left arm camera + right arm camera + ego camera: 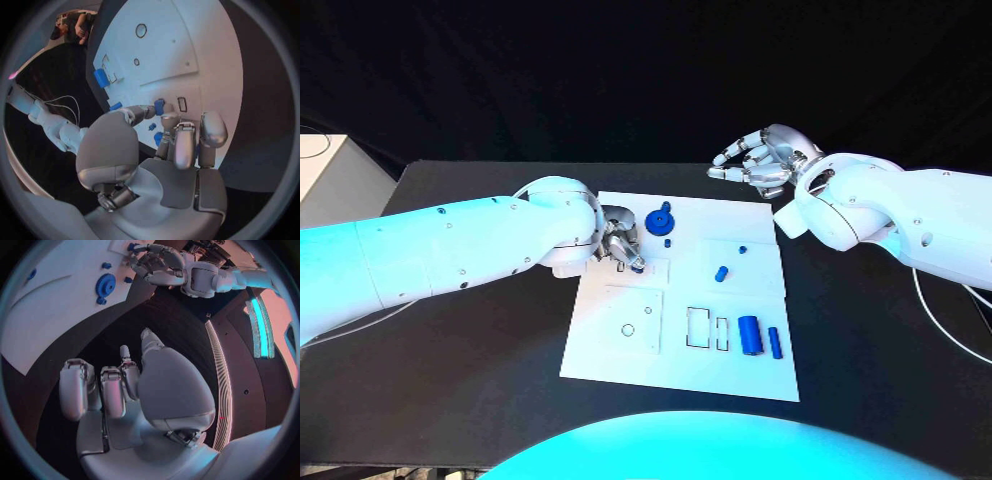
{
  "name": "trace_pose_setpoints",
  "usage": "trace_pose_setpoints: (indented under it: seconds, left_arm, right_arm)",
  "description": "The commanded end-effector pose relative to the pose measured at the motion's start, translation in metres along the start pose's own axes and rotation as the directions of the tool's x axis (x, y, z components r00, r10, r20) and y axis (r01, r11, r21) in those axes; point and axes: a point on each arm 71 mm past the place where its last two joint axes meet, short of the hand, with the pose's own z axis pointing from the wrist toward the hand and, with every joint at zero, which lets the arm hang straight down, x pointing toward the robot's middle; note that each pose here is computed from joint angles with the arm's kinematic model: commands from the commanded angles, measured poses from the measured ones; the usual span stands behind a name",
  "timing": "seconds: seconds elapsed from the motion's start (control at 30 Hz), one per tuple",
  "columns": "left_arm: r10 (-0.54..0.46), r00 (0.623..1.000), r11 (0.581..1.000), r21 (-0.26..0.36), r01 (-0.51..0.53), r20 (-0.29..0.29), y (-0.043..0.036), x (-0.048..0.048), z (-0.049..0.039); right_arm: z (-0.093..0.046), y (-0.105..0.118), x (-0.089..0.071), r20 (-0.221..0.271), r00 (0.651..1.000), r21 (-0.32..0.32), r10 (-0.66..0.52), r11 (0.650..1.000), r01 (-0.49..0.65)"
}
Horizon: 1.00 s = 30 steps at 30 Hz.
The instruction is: Assemble the parts on the task board
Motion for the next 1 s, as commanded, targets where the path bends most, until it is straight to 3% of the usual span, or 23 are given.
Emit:
trace_pose_setpoints:
  seconds: [0.03, 1.0]
  left_arm:
    - [0.014, 0.998, 1.000, 0.005, -0.014, -0.053, -0.0024, 0.0058, 0.0016]
    - [0.006, 0.999, 1.000, 0.002, -0.006, -0.036, -0.0040, 0.0039, 0.0045]
  right_arm:
    - [0.0001, 0.0006, 0.0010, -0.007, 1.000, -0.006, -0.002, 1.000, 0.002]
    - [-0.0004, 0.0008, 0.0009, -0.006, 1.000, -0.012, -0.002, 1.000, 0.002]
